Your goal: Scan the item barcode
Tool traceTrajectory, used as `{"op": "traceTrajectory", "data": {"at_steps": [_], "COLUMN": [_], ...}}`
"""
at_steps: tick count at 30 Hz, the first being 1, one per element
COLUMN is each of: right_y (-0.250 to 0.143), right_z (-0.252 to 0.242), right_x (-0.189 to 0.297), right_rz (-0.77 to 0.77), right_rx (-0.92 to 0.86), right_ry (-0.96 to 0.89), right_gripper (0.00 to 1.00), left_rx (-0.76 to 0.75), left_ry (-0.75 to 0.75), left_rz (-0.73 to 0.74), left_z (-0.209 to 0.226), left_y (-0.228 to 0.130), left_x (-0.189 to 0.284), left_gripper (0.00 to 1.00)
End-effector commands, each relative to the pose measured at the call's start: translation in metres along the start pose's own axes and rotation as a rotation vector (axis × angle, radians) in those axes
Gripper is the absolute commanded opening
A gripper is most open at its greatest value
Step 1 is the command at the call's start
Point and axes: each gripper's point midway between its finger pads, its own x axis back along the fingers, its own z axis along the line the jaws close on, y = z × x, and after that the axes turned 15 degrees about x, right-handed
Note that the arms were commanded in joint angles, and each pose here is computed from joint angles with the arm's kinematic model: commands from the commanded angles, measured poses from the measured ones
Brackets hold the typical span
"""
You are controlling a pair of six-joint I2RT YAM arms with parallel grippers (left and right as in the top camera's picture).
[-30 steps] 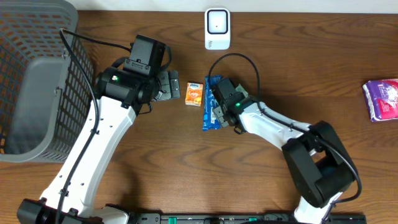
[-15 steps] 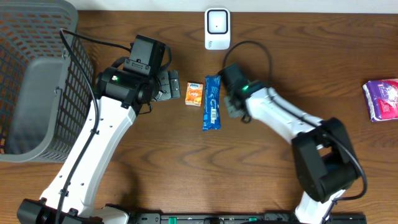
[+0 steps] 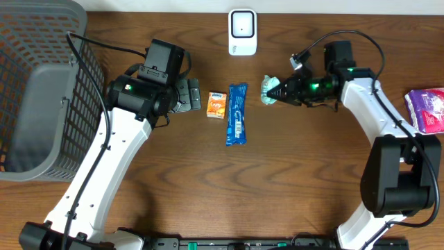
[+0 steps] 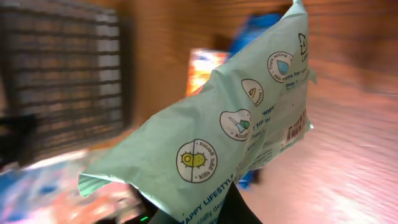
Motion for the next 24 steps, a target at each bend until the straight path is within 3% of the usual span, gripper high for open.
{"op": "traceTrajectory", "data": {"at_steps": [1, 5, 10, 14, 16, 20, 22, 24], "right_y": [0.005, -0.012, -0.044, -0.064, -0.07, -0.089, -0.097, -0.101], "right_z": [0.042, 0.024, -0.036, -0.065, -0.08, -0.116, -0.125, -0.128], "right_x": [0.013, 0.007, 0.0, 0.009, 0.018, 0.05, 0.07, 0.089], "right_rz": [-0.042, -0.031, 0.0, 0.024, 0.027, 0.053, 0.075, 0.097], "right_rx": [0.044, -0.065, -0.296, -0.37, -0.382, -0.447, -0.451, -0.45], "right_ry": [0.241, 0.235, -0.012, -0.141, -0.223, -0.47, -0.591, -0.689], "right_gripper": [0.01, 0.01, 0.01, 0.02, 0.08, 0.08, 0.11, 0.29], "left_rx": [-0.008, -0.008, -0.008, -0.008, -0.008, -0.008, -0.008, -0.008], "left_ry": [0.009, 0.009, 0.009, 0.009, 0.009, 0.009, 0.009, 0.009], "left_rz": [-0.001, -0.001, 0.0, -0.001, -0.001, -0.001, -0.001, -0.001], "left_z": [0.001, 0.001, 0.001, 0.001, 0.001, 0.001, 0.001, 0.001], "left_y": [0.001, 0.001, 0.001, 0.001, 0.001, 0.001, 0.001, 0.001], "left_x": [-0.001, -0.001, -0.001, -0.001, -0.001, -0.001, -0.001, -0.001], "left_gripper": [0.98, 0.98, 0.98, 0.98, 0.98, 0.98, 0.98, 0.98]}}
